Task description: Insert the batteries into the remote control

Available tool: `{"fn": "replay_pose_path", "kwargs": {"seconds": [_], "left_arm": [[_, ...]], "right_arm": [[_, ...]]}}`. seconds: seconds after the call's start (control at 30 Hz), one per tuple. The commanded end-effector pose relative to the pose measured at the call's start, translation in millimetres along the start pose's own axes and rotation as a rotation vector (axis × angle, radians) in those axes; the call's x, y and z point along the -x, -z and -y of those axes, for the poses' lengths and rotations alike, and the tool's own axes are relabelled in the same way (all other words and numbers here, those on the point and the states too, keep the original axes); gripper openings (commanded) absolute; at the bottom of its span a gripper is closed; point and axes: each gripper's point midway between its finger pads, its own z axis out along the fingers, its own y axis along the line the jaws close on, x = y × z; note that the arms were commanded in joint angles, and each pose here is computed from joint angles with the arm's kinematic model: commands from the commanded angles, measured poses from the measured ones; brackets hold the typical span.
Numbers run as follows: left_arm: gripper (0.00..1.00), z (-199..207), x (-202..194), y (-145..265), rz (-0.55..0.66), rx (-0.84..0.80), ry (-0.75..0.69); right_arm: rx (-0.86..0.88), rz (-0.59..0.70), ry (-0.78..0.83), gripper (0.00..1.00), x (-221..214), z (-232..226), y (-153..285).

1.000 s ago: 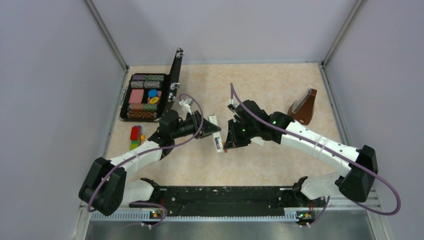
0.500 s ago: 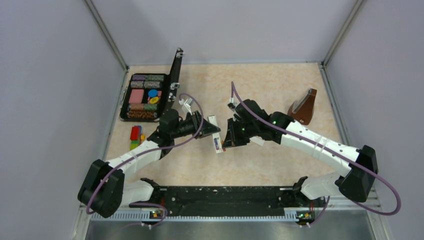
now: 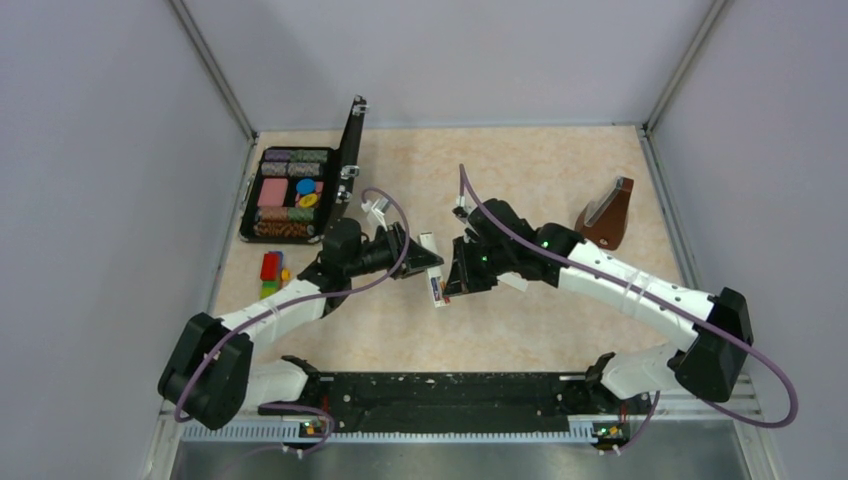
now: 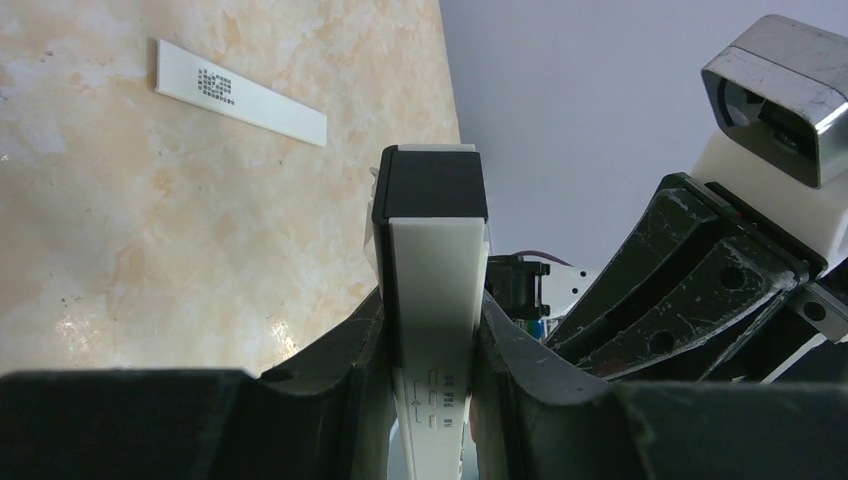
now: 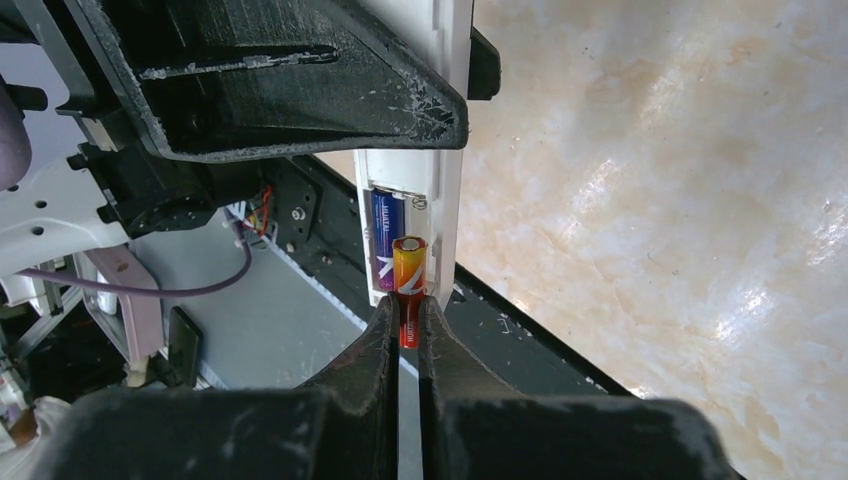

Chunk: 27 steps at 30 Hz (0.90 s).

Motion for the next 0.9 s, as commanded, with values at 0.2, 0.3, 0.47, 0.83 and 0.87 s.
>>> {"fn": "replay_pose_path", "kwargs": {"seconds": [0.2, 0.3, 0.47, 0.83, 0.87], "left_arm": [[0.0, 27, 11, -2, 0.033, -0.092, -0.054], [0.0, 26, 10, -2, 0.029, -0.089, -0.052], [0.0, 24, 10, -2, 0.029, -0.084, -0.048], [0.0, 22, 10, -5, 0.024, -0.082, -0.016], [0.0, 24, 10, -5, 0.026, -0.094, -0.015]], "right_arm": [[-0.007, 0.005, 0.008, 0.0, 3, 2, -12], [-0.009, 0.006, 0.005, 0.02, 3, 3, -13], [-0.008, 0.018, -0.001, 0.14, 6, 0, -9], [0.064, 0.111, -0.014, 0.46, 22, -22, 20], [0.066, 0.124, -0.013, 0.48, 24, -23, 24]]}}
